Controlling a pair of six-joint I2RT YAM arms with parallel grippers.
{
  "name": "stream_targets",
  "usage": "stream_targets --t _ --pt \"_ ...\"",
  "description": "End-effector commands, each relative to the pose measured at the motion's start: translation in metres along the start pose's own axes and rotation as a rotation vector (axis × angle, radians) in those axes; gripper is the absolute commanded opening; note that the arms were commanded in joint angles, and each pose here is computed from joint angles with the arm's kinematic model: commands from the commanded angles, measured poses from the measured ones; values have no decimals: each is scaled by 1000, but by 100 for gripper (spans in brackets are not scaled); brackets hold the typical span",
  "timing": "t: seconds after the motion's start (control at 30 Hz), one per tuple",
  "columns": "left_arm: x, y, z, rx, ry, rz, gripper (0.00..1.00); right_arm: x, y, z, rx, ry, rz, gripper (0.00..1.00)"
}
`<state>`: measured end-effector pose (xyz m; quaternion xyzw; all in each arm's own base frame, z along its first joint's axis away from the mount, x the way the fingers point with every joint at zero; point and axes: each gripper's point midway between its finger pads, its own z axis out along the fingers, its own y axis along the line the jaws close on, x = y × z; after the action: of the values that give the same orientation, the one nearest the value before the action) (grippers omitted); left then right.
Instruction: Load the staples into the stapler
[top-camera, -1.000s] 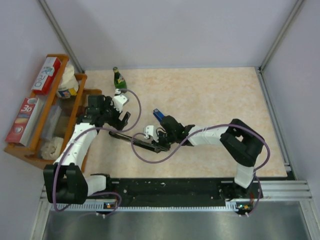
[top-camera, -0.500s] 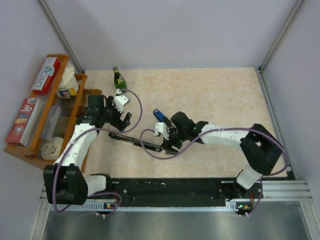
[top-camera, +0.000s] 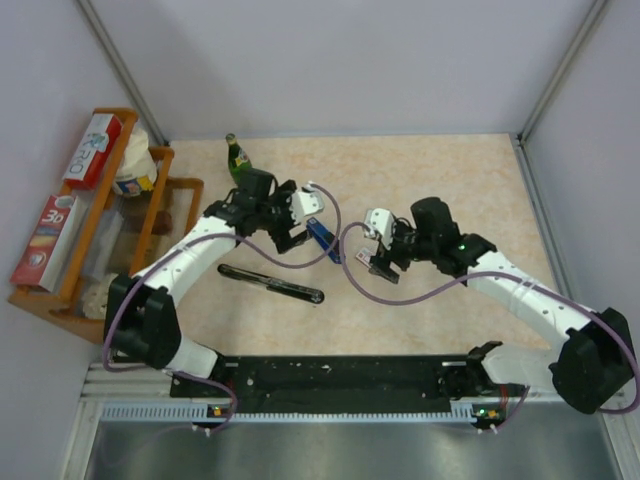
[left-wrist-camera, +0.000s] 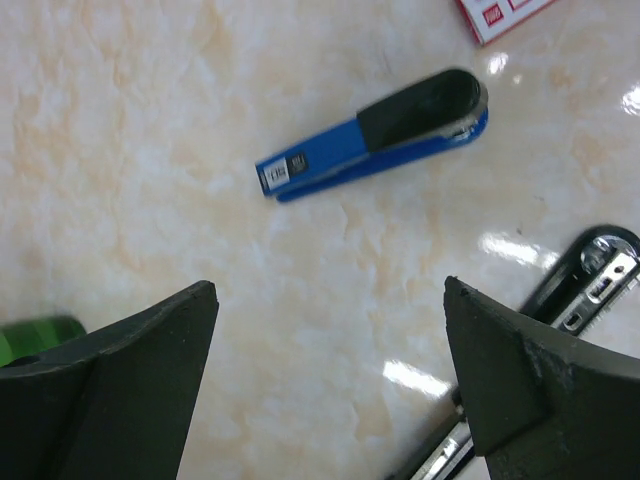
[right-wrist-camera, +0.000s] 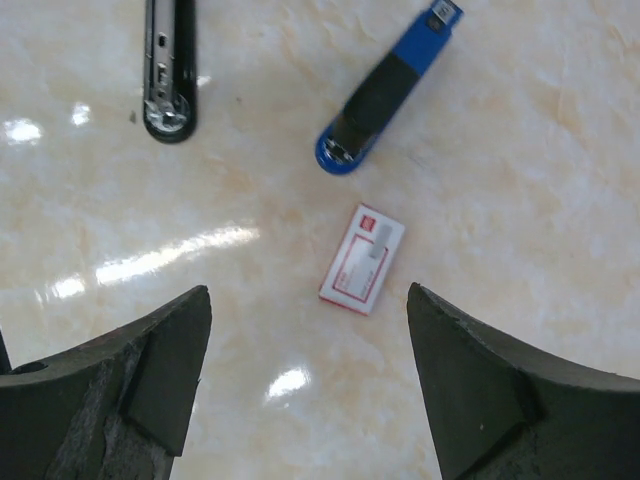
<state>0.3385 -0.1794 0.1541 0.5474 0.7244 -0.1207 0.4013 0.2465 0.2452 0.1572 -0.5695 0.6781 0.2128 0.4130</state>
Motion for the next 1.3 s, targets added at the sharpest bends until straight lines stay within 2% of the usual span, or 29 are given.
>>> stream_targets --t 0.0,0.2,0.37,0.6,0.87,0.97,1.03,1.17,1.27 --pt "-31 16 26 44 -3 209 99 15 -15 -24 48 -8 66 78" --pt "-44 5 62 221 24 410 99 26 -35 -38 94 -29 158 77" --pt "-24 -24 88 338 118 572 99 32 -41 -42 108 -25 178 77" --pt "-13 -36 112 388 144 628 99 37 -44 -45 110 -31 196 76" --pt "1 -40 132 449 196 633 93 38 -43 -45 99 -41 209 74" --pt "-1 -42 136 450 181 620 84 39 -42 -44 93 -38 212 73" --pt "-5 -42 139 436 168 601 74 40 -42 -43 90 -37 214 72" --pt "-11 -45 141 416 127 561 61 41 -42 -41 82 -36 216 71" --pt "-11 -50 140 407 100 533 45 42 -41 -40 78 -33 221 70"
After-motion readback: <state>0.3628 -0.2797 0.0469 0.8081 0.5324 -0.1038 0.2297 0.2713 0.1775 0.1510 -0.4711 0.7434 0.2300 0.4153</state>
